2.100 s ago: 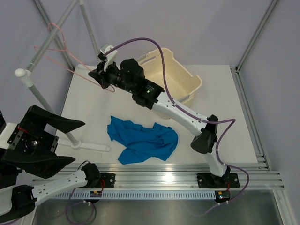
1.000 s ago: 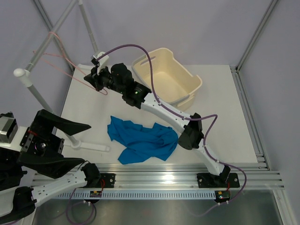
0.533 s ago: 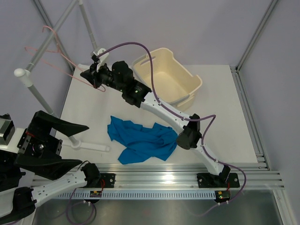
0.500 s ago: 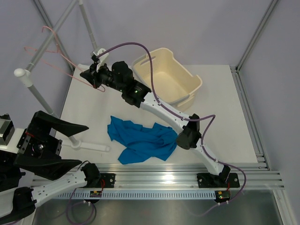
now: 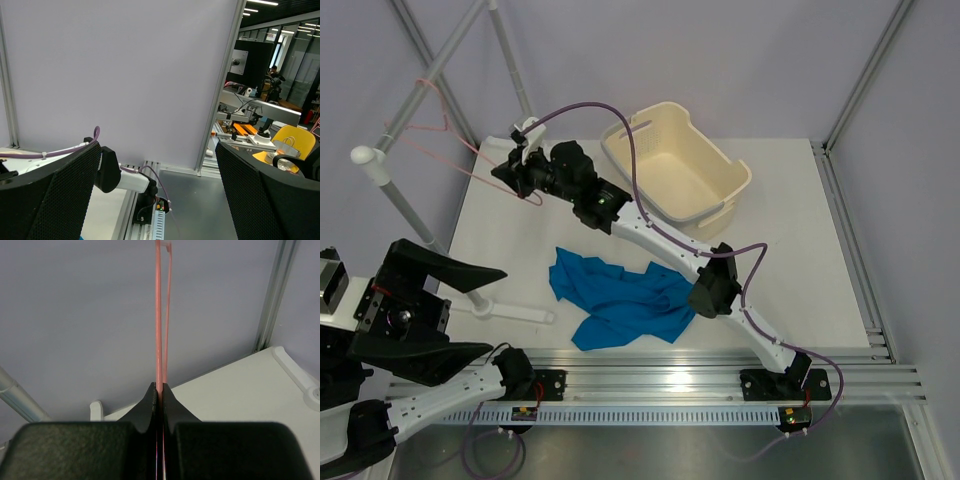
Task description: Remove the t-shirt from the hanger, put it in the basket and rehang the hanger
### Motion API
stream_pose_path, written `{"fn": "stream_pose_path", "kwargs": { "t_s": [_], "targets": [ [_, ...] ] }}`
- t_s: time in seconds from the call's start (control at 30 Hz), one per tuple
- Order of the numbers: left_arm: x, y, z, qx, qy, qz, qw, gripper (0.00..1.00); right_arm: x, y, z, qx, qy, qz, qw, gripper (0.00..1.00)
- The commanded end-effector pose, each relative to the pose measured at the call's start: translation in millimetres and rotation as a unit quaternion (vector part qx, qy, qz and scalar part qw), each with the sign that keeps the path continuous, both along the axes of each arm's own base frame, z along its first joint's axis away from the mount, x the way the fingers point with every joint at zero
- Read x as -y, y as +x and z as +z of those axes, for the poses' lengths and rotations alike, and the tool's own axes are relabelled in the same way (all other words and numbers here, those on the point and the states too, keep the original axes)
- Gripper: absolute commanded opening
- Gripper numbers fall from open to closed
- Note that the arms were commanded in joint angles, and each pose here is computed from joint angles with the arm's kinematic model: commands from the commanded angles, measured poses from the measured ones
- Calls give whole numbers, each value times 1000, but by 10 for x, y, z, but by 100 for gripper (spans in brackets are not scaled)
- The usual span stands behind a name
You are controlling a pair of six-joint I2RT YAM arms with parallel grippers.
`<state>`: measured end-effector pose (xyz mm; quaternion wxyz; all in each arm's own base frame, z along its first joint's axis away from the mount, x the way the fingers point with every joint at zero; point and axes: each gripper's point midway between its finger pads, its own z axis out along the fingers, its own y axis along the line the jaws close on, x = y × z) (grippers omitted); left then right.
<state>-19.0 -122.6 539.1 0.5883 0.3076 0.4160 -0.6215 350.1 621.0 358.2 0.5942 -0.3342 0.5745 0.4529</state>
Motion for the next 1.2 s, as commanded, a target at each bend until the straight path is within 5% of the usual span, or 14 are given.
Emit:
{"fn": "stream_pose_path", "kwargs": {
  "t_s": [0.0, 0.07, 0.1, 0.13, 0.33, 0.4, 0.43, 0.47, 0.5, 0.63, 0.73, 0.8, 0.97, 1.17],
  "targets": [
    [-49, -45, 32, 20, -11, -1, 1000, 99, 98, -6, 495, 31, 57, -2, 998, 0],
    [-42, -34, 18, 21, -8, 2, 1000, 99, 110, -14, 534, 26, 63, -5, 998, 8],
    [-44, -23, 13, 21, -8, 5, 1000, 99, 118, 8, 509, 23, 60, -9, 998, 26],
    [-38, -10, 3, 22, -6, 8, 1000, 99, 124, 14, 496, 17, 60, -14, 998, 59],
    [5, 338, -121, 6, 18, 91, 996, 99, 485, -67, 520, -5, 11, -50, 999, 98],
    [69, 471, -172, -3, 33, 113, 993, 99, 698, -77, 548, -10, 6, -72, 997, 100],
    [97, 536, -202, -2, 43, 126, 991, 99, 984, -215, 973, 9, 39, -77, 996, 100],
    [107, 637, -251, -7, 58, 149, 987, 99, 1106, -145, 664, -4, 16, -96, 995, 100],
    [180, 738, -312, -16, 77, 161, 984, 99, 1426, -303, 1067, 13, 47, -100, 994, 100],
    [343, 1195, -664, -72, 141, 237, 958, 99, 2298, -328, 1082, -6, 22, -196, 980, 100],
    [622, 1489, -1114, -114, 206, 262, 936, 99, 3078, -401, 717, -69, -49, -304, 949, 100],
    [804, 1617, -1453, -142, 248, 264, 921, 99, 3617, -548, 863, -80, -26, -356, 931, 100],
    [1168, 1944, -2258, -215, 334, 288, 871, 99, 4362, -999, 759, -114, 10, -392, 913, 99],
    [1431, 2041, -3400, -292, 402, 284, 820, 99, 4731, -1485, 603, -130, 52, -352, 926, 99]
  ]
}}
